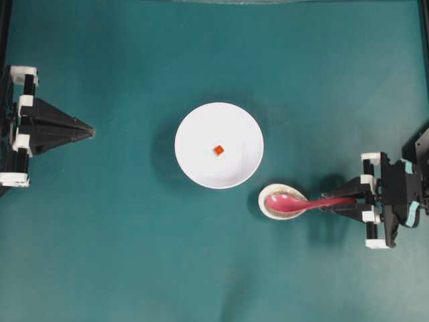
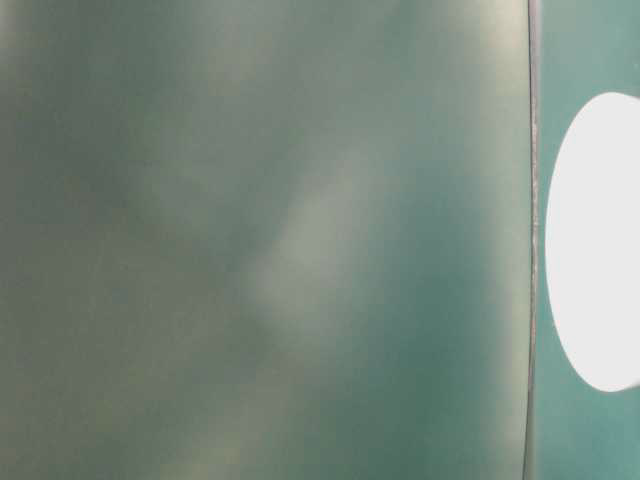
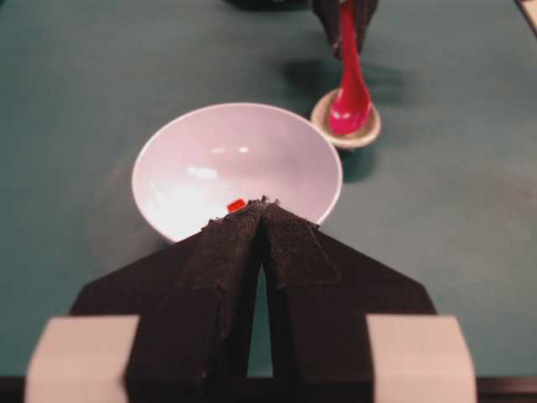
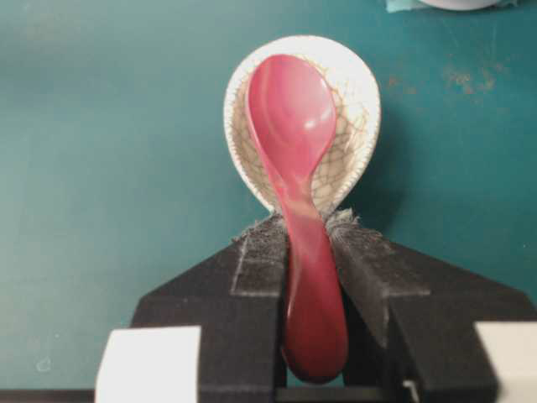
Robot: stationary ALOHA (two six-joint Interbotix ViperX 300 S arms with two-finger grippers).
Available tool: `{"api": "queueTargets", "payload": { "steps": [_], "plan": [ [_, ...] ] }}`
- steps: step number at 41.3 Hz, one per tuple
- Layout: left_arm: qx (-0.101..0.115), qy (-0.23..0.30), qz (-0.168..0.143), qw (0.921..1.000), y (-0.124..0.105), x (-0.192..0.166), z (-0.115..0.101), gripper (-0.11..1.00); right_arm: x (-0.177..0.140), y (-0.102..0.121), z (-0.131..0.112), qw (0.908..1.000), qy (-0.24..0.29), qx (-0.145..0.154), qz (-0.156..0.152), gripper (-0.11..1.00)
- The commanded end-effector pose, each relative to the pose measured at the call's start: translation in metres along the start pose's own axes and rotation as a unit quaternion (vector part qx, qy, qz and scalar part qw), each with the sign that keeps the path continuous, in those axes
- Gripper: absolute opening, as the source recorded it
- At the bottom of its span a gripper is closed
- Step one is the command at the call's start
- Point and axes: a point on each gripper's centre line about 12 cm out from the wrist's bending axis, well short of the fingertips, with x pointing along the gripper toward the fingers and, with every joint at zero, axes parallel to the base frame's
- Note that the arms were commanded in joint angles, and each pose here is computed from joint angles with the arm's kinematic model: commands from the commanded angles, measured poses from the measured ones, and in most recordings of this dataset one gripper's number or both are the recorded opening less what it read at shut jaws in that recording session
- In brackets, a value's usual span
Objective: Grip the spoon and scoop the red block from the bowl with right arm.
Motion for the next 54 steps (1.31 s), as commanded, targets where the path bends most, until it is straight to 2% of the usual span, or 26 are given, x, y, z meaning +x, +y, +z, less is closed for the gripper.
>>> {"api": "queueTargets", "payload": {
  "steps": [1,11,22,39,48,54],
  "plan": [
    [0.003,-0.009,0.001,1.0,0.0,0.001,0.007,0.0,0.001,0.004,0.005,0.9999,-0.008,0.007,0.005,0.19],
    [0.003,-0.008,0.001,1.0,0.0,0.001,0.007,0.0,0.003,0.006,0.003,0.9999,0.007,0.01,0.009,0.22],
    [0.003,-0.005,0.001,1.0,0.0,0.002,0.006,0.0,0.005,0.009,0.003,0.9996,0.019,0.017,0.013,0.51],
    [0.003,0.001,0.001,1.0,0.0,0.004,0.004,0.0,0.005,0.009,0.003,0.9996,0.018,0.022,0.01,0.5],
    [0.003,0.0,0.001,1.0,0.0,0.004,0.004,0.0,0.009,0.004,0.003,0.999,0.02,0.038,-0.013,0.5],
    [0.003,-0.002,0.001,1.0,0.0,0.003,0.005,0.0,0.013,0.005,0.002,0.9989,0.02,0.037,-0.02,0.49]
  ]
}}
